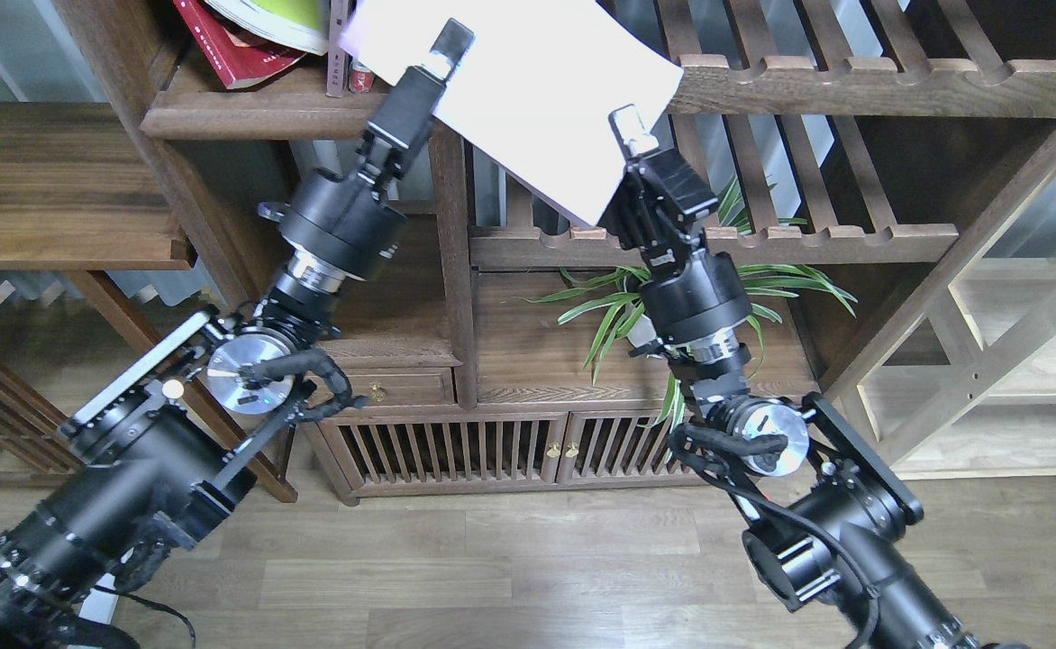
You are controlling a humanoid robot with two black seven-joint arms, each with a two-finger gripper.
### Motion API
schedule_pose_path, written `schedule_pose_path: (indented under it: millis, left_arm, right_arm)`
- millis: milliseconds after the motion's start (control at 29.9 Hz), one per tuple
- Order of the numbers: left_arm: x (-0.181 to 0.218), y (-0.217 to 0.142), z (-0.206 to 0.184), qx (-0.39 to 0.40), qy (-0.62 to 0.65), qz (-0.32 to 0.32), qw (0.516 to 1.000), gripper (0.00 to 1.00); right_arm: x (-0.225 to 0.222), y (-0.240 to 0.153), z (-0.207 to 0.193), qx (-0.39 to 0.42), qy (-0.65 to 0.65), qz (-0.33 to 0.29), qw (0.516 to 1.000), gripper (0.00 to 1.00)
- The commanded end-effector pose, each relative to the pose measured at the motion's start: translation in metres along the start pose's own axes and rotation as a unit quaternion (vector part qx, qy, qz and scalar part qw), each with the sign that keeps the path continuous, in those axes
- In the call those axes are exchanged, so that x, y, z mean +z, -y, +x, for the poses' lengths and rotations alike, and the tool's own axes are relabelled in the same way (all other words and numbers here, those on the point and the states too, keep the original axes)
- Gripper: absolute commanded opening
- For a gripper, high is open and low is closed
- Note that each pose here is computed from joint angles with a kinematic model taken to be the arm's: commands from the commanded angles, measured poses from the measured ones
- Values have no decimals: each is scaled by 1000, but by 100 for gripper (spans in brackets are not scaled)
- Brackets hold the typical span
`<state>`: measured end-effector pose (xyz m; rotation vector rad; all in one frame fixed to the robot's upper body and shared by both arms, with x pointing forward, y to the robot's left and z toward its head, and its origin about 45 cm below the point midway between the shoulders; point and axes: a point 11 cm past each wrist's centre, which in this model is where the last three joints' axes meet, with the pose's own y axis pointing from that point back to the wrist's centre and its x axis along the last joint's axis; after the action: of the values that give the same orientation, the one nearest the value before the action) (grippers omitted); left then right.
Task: Organize books on shelf
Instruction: 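Hold the white book upright between both grippers, then carry the white book with the left gripper up to the upper shelf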
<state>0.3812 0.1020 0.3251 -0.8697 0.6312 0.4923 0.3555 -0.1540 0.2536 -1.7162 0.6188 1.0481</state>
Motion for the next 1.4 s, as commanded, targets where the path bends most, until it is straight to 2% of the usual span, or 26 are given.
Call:
schedule_pose_path:
  millis: [0,201,468,635,969,1371]
  left_arm:
    - [-5,0,-1,-2,3,8,1000,1]
    - [-4,0,-2,-3,5,9,1000,1]
    - [10,-11,-3,-6,44,25,999,1]
    - [26,-27,-2,1,66,30,997,1]
    - [58,-39,-32,-37,135,53,989,2]
    - [114,-56,-63,-61,297,99,948,1]
  right_arm:
    - [1,4,-3,-6,-1,-3,1000,47]
    - [-3,7,-5,-10,-4,0,1000,56]
    - [-12,8,-7,-15,-9,12,1000,58]
    - [-23,13,-12,-22,-16,26,999,63]
    - [-35,23,-17,-32,-24,38,998,65]
    - [-36,22,-14,-28,-24,40,999,68]
